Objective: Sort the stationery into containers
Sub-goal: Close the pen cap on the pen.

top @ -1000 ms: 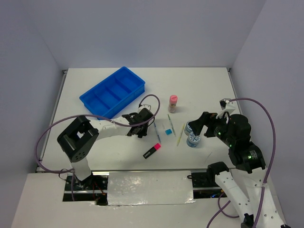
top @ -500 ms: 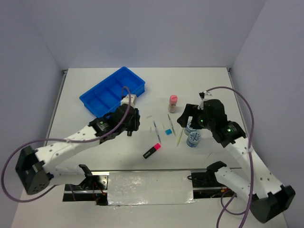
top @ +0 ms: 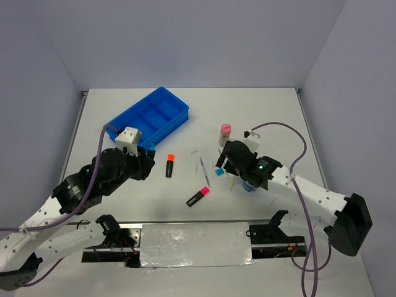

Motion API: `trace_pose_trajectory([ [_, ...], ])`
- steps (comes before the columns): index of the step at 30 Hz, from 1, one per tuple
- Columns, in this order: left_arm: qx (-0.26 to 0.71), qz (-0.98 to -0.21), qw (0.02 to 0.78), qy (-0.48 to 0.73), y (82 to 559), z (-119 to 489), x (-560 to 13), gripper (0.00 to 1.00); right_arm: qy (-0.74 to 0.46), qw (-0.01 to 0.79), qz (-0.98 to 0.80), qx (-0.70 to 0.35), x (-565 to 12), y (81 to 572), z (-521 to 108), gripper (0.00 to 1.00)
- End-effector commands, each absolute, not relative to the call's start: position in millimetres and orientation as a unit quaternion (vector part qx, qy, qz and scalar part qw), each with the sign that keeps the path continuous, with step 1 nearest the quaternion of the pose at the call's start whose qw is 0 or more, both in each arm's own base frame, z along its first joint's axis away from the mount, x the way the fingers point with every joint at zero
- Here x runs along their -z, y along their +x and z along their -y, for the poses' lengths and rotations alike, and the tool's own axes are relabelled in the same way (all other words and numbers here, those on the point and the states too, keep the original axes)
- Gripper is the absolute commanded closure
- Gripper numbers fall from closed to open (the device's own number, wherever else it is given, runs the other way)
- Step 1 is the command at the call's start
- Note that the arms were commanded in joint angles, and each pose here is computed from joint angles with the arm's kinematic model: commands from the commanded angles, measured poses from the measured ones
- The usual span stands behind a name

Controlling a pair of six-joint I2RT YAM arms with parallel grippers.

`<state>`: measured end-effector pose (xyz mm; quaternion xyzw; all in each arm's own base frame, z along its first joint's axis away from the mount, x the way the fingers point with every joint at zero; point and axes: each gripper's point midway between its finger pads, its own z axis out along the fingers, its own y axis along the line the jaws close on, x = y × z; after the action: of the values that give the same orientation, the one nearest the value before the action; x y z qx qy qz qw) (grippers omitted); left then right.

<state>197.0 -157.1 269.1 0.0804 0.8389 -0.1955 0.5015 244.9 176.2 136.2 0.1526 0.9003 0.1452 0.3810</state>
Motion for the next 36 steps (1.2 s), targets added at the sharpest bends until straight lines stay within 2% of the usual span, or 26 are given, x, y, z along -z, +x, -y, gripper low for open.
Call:
trace_pose_trajectory([
  [1,0.147,-0.839,0.513,0.108,192.4,134.8,-257.7,1.0,0.354,0.419,-0.831,-0.095,-137.5,270.9,-162.8,0.2],
  [2,0.148,-0.837,0.517,0.101,192.3,132.7,-257.0,1.0,0.375,0.4,-0.834,-0.058,-137.5,265.7,-155.4,0.21],
  [3,0.152,-0.834,0.521,0.1,191.4,131.9,-254.9,1.0,0.394,0.388,-0.832,-0.037,-132.2,265.2,-154.1,0.28],
  [5,0.173,-0.82,0.537,0.099,188.1,132.0,-265.9,1.0,0.411,0.355,-0.84,0.01,-111.9,262.2,-157.5,0.34],
  [12,0.174,-0.816,0.544,0.089,185.3,125.5,-266.3,1.0,0.437,0.321,-0.84,0.006,-83.6,273.0,-190.0,0.42],
  [22,0.184,-0.811,0.547,0.095,182.7,127.2,-267.9,1.0,0.449,0.295,-0.843,0.021,-43.6,267.9,-195.1,0.44],
  [36,0.191,-0.81,0.545,0.103,181.2,130.4,-267.2,0.98,0.45,0.301,-0.84,0.026,-25.0,273.5,-197.2,0.44],
])
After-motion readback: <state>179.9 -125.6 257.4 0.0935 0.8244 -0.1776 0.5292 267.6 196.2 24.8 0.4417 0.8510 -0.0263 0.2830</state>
